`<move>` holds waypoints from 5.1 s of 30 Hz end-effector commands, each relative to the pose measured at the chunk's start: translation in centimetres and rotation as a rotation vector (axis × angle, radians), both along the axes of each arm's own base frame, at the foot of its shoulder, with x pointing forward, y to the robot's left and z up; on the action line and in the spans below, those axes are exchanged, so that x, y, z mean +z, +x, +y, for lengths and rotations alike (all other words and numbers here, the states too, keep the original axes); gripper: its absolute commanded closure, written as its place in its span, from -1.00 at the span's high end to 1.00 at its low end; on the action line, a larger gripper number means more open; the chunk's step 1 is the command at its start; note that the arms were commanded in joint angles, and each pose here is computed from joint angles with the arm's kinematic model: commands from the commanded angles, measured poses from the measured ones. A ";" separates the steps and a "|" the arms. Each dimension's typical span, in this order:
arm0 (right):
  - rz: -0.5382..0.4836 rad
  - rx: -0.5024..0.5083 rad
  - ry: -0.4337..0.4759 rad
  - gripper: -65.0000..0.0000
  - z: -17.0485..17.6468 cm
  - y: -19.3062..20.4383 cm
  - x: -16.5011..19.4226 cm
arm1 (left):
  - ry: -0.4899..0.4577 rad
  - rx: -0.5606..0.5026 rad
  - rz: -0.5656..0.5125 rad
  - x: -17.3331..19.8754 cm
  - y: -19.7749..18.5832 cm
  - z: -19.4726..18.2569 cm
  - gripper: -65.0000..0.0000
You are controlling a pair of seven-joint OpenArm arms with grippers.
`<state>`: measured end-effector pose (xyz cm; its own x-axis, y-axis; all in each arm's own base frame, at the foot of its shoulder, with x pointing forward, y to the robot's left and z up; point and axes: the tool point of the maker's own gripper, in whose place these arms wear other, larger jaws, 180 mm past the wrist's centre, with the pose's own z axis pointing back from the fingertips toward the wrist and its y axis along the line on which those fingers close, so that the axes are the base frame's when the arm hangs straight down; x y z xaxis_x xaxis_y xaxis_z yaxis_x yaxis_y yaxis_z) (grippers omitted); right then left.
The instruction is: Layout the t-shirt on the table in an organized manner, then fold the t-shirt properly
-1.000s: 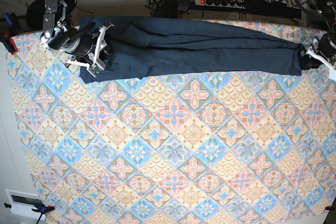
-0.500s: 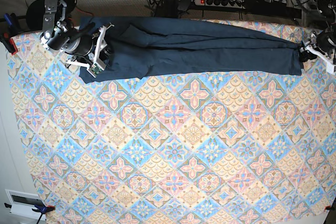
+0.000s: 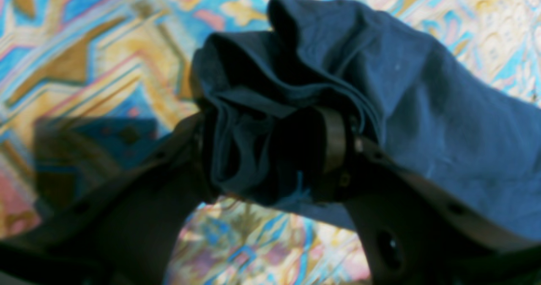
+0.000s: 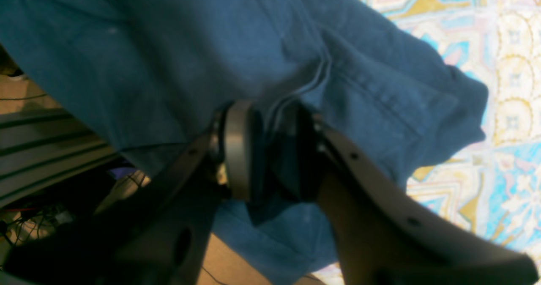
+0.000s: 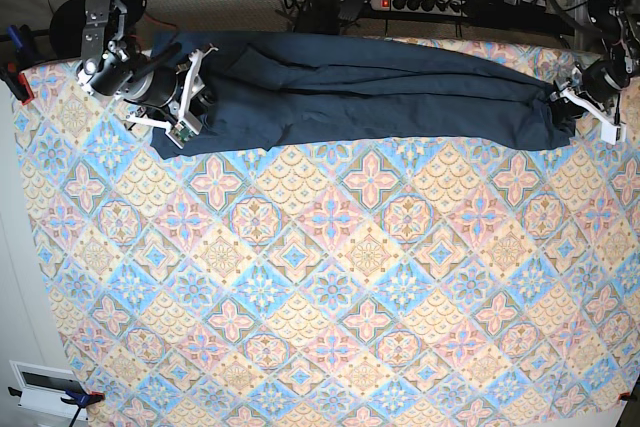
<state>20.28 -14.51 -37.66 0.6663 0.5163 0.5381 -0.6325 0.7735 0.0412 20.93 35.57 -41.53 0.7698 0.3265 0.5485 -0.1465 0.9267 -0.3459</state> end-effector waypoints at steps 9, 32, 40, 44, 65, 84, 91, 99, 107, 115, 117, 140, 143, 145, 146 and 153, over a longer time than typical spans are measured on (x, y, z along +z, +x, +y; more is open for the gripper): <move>-0.041 0.006 0.011 -0.48 0.1 0.7 1.0 | 0.037 0.128 -0.129 3.2 1.8 4.3 -0.94; -0.128 -0.024 0.114 -0.48 0.4 3.4 3.6 | 0.114 -0.142 -0.216 9.3 2.8 -7.8 -0.97; -0.157 -0.097 0.090 -0.48 -2.1 4.0 4.3 | -0.021 -0.237 -0.148 7.0 1.7 -15.0 -0.97; -0.168 -0.140 0.074 -0.48 -3.6 4.1 4.5 | -0.025 -0.311 -0.128 6.9 0.4 -17.3 -0.97; -0.175 -0.144 0.073 -0.48 -3.8 4.3 4.7 | -0.268 -0.496 -0.259 12.2 -1.8 -20.6 -0.97; -0.183 -0.168 0.064 -0.48 -4.6 4.4 4.9 | -0.279 -0.597 -0.187 10.8 -3.0 -22.9 -0.96; -0.182 -0.165 0.065 -0.48 -4.5 4.3 4.9 | -0.158 -0.479 -0.128 6.7 -0.2 -21.0 -0.96; -0.183 -0.168 0.064 -0.48 -4.6 4.4 4.9 | -0.180 -0.391 -0.152 5.2 1.2 -22.0 -0.85; -0.183 -0.168 0.064 -0.48 -4.6 4.4 4.9 | -0.222 -0.462 -0.189 7.8 0.0 -22.8 -0.15; -0.174 -0.161 0.065 -0.48 -4.4 4.2 4.8 | -0.121 -0.346 -0.288 10.8 1.4 -16.3 -0.03; -0.164 -0.158 0.066 -0.48 -4.3 4.0 4.6 | -0.107 -0.289 -0.274 10.3 1.4 -14.4 -0.03; 0.133 -0.183 0.339 -0.05 -0.7 0.9 -2.4 | -0.032 -0.227 -0.211 8.5 1.3 -11.7 -0.03; 0.161 -0.199 0.369 -0.05 -0.6 0.5 -3.0 | -0.032 -0.226 -0.210 8.5 1.2 -11.7 -0.03; 0.175 -0.207 0.372 -0.05 -0.7 0.3 -3.4 | -0.032 -0.226 -0.210 8.5 1.2 -11.7 -0.03; 0.179 -0.209 0.373 -0.05 -0.7 0.1 -3.5 | -0.032 -0.226 -0.210 8.5 1.2 -11.7 -0.03; 0.213 -0.202 0.390 -0.04 0.2 -0.4 -4.2 | -0.032 -0.226 -0.211 8.5 1.3 -11.7 -0.03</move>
